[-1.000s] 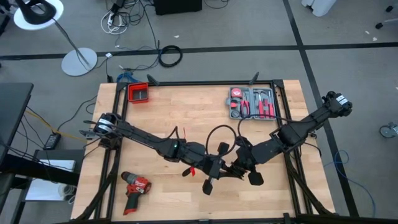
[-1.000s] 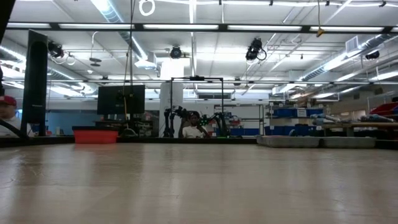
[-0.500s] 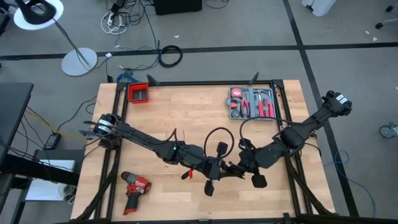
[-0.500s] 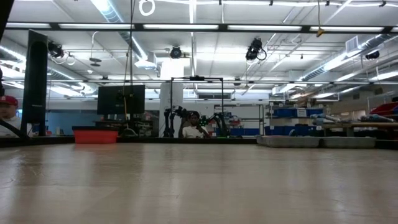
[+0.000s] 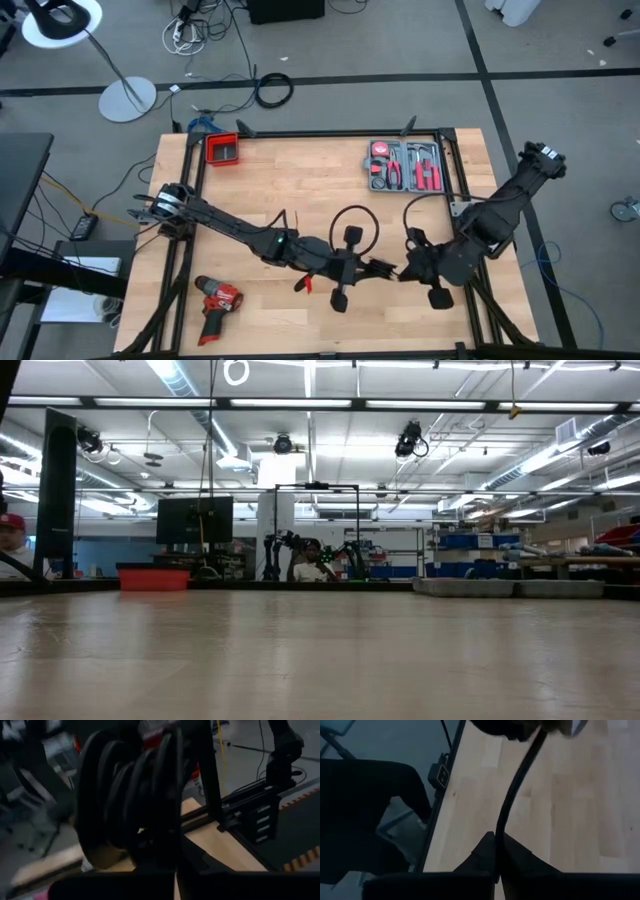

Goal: Coil cords
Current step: Coil the black wire onto the black spool

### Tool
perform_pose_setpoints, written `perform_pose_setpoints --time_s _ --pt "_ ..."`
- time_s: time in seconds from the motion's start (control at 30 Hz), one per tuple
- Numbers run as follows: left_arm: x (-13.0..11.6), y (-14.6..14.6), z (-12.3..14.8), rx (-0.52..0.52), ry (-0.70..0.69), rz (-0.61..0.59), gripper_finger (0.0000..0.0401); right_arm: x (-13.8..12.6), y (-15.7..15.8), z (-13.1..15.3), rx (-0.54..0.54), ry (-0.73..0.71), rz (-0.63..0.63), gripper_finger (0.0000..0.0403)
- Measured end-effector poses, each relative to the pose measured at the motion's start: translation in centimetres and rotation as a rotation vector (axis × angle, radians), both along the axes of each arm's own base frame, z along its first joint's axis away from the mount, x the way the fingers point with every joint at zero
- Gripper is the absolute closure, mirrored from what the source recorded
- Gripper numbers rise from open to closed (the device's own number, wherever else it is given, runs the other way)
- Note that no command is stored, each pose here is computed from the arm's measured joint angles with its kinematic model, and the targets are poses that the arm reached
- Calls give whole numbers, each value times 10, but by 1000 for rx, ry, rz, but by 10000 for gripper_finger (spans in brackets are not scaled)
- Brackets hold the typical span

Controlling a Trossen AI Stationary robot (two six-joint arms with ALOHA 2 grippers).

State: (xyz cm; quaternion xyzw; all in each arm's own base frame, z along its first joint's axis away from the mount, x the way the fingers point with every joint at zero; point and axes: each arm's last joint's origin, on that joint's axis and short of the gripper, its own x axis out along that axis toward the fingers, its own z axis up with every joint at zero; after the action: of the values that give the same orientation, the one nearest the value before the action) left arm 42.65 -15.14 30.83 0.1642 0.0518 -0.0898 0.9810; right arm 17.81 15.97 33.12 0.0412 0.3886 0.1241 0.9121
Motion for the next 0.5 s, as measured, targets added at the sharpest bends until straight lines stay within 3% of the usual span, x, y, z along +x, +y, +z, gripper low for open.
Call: perform_pose_setpoints --time_s 0.27,0.5 --pt "0 6 -9 -149 122 27 400 -9 -2 8 5 -42 19 395" --pt "-2 7 -16 -241 228 54 400 1 -11 10 -16 -80 20 394"
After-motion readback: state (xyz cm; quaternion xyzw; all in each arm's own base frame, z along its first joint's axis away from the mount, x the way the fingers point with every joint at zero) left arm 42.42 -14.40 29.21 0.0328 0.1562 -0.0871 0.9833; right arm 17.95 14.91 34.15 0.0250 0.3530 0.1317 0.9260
